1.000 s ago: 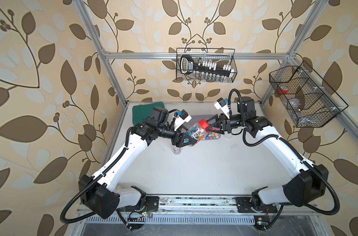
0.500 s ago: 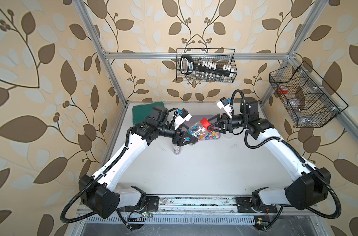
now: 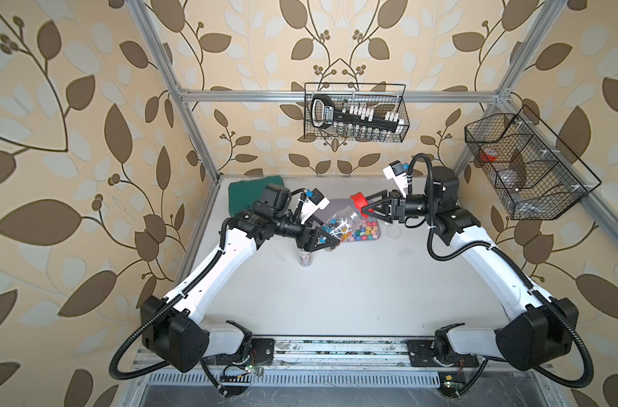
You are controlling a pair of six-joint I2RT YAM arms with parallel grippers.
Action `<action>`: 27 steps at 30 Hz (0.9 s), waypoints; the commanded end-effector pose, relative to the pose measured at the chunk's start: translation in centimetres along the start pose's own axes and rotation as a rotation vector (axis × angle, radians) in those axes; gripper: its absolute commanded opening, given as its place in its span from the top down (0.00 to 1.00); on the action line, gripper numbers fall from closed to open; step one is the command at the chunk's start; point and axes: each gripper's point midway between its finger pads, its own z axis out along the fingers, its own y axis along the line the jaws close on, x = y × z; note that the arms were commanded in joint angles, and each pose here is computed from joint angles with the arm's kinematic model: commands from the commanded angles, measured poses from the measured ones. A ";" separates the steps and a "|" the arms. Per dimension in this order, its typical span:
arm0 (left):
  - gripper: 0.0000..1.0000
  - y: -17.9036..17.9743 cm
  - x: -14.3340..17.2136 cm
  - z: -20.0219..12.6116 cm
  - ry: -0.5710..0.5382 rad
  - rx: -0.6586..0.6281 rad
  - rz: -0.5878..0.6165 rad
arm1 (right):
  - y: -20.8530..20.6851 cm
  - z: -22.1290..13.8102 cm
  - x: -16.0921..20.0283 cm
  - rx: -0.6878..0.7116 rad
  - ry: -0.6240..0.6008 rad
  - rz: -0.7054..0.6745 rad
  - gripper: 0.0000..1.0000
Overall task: Pour the candies out of the jar
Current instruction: Unscrew the lid from the jar, then place the lid at the center of the board.
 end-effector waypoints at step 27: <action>0.29 -0.8 -0.6 -0.6 -0.027 0.009 0.043 | -15.0 -12.8 13.4 1.184 0.005 0.329 0.49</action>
